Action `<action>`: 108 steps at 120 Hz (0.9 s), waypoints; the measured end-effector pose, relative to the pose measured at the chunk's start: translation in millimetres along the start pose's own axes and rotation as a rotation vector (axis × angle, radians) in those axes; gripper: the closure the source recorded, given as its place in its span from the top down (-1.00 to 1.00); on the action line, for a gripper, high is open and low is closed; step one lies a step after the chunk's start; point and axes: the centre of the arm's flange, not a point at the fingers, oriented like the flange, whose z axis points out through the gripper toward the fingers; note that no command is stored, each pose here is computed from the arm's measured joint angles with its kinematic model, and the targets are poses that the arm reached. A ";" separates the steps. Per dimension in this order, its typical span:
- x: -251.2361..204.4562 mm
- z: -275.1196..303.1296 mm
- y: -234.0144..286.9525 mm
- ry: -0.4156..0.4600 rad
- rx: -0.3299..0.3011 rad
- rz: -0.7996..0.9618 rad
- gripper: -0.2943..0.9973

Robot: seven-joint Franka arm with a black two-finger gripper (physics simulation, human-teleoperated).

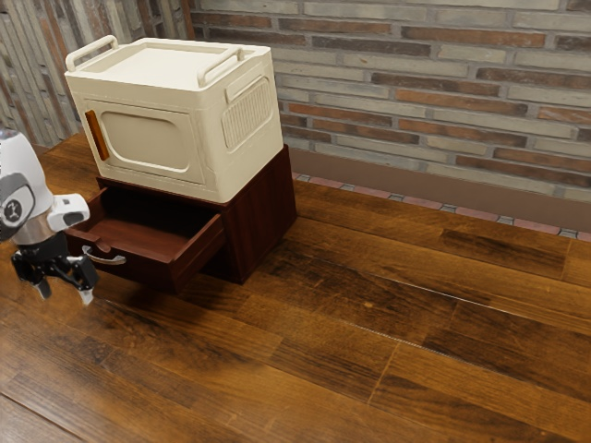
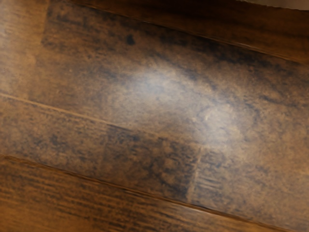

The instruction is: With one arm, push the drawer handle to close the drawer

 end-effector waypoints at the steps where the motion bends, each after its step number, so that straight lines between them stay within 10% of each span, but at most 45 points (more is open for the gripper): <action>1: 1.7 -0.2 -1.1 0.005 0.002 0.000 0.51; 42: -2.4 -35.0 -1.5 0.178 -0.007 0.028 0.51; 108: 22.5 -12.7 0.7 0.128 0.000 0.046 0.51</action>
